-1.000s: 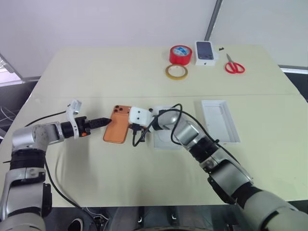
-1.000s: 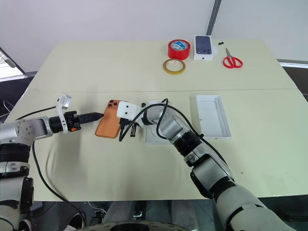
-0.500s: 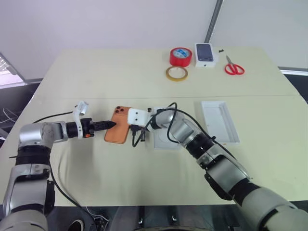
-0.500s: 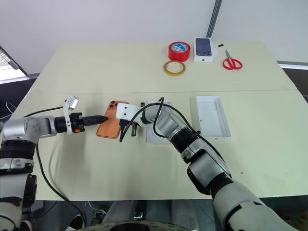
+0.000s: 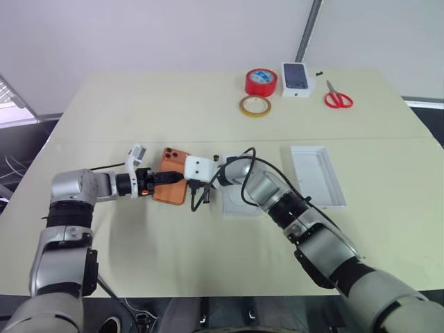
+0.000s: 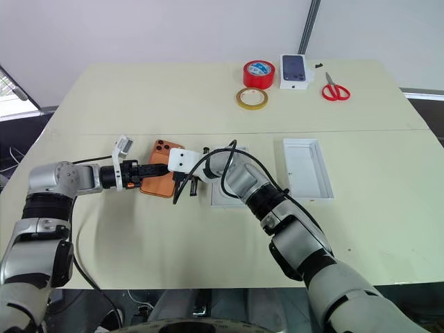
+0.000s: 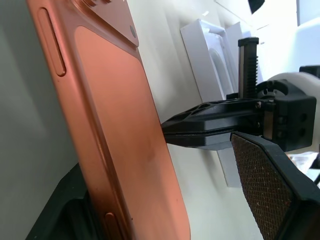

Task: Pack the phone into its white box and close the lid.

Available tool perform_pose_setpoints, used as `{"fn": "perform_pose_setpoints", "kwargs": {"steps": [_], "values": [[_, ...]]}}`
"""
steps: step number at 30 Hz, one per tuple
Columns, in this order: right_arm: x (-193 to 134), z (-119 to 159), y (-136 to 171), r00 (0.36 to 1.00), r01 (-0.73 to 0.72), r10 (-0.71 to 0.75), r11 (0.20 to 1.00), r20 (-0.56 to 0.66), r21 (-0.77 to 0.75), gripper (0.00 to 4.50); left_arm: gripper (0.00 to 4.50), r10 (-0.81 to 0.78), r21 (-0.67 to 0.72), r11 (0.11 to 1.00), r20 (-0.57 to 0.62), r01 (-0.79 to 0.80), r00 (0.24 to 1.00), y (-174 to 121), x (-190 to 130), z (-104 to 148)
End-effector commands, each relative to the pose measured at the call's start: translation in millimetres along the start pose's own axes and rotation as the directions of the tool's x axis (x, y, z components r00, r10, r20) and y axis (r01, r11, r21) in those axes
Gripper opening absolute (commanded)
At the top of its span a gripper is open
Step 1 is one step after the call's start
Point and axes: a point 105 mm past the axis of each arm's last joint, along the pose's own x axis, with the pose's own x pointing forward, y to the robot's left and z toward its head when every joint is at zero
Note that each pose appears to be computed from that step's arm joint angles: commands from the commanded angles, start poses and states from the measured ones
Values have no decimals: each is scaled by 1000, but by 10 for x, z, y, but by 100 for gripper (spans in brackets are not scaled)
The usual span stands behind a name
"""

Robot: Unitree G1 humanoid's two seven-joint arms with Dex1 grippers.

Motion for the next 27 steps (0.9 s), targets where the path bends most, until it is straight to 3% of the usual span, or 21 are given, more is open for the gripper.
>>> {"fn": "perform_pose_setpoints", "kwargs": {"steps": [1,3,6,8,15,18,20,27], "values": [[-22,25,-39,1000,19,-19,1000,13,-7,5,353,2,-51,999,-4,-2,1000,47,-84,-63],[-21,25,-40,1000,19,-19,1000,14,-7,5,353,-2,-71,998,5,3,1000,50,-122,-66],[-17,33,-34,1000,17,-17,1000,17,-8,0,279,-4,-93,996,27,6,1000,59,-188,-60],[-12,38,-24,1000,14,-14,1000,19,-8,0,185,-2,-98,995,30,5,1000,65,-210,-72],[6,58,-2,1000,9,-8,1000,25,-12,0,185,-37,-129,991,58,44,998,20,-243,-91],[5,59,-3,1000,9,-8,1000,27,-13,0,103,-34,-152,987,70,44,997,29,-252,-91],[1,60,-5,1000,11,-11,1000,28,-16,0,9,-34,-156,987,73,45,997,34,-248,-104],[-115,196,-159,987,98,-95,995,129,-13,0,3,-104,-239,962,110,128,988,-45,-209,-161]]}}
